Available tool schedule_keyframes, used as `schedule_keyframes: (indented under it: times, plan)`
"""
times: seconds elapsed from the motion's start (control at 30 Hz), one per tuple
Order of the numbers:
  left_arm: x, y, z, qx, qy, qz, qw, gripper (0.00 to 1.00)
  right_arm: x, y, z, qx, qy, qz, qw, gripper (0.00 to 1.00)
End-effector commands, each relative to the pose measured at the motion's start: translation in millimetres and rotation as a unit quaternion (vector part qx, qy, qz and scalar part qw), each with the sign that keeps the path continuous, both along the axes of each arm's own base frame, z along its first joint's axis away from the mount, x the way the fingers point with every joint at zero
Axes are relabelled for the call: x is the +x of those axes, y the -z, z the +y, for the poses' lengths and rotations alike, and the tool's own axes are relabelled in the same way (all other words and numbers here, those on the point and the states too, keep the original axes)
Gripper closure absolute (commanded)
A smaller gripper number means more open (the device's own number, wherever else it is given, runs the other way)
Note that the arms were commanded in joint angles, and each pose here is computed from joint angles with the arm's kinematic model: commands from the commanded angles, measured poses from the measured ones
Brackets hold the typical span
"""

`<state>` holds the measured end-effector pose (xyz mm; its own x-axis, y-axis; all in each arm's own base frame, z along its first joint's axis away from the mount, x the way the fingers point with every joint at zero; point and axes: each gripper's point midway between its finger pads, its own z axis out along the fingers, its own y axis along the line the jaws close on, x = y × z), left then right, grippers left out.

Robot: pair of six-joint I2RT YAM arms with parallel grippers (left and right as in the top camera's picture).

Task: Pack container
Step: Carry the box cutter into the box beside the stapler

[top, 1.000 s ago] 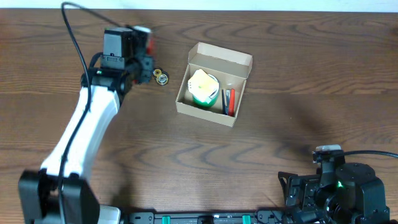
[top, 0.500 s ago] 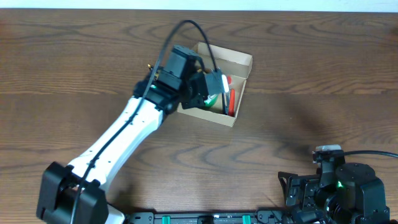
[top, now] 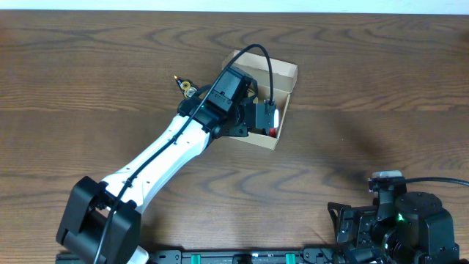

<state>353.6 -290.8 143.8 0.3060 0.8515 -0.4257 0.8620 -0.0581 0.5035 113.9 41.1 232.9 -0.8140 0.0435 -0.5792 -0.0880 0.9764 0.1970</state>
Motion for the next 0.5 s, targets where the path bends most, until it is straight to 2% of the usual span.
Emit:
schedule_keyframes:
  times: [0.0, 0.07, 0.17, 0.23, 0.37, 0.47]
  plan:
    - [2.7, 8.2, 3.3, 0.020, 0.003, -0.003, 1.000, 0.94, 0.0, -0.3, -0.8, 0.005, 0.009, 0.001, 1.000, 0.01]
    - [2.8, 8.0, 3.4, 0.020, 0.003, -0.003, 1.000, 0.94, 0.0, -0.4, -0.8, 0.005, 0.009, 0.001, 1.000, 0.01]
    - [4.1, 8.8, 5.4, 0.025, -0.002, -0.005, 1.000, 0.84, 0.0, -0.3, -0.8, 0.005, 0.009, 0.001, 1.000, 0.01]
    - [4.6, 8.8, 6.1, 0.027, -0.004, -0.006, 1.000, 0.81, 0.0, -0.4, -0.7, 0.005, 0.009, 0.001, 1.000, 0.01]
    - [4.8, 9.0, 6.6, 0.028, -0.004, -0.007, 1.000, 0.64, 0.0, -0.4, -0.8, 0.005, 0.009, 0.001, 1.000, 0.01]
    - [4.7, 9.0, 6.5, 0.028, -0.004, -0.007, 1.000, 0.54, 0.0, -0.4, -0.7, 0.005, 0.009, 0.001, 1.000, 0.01]
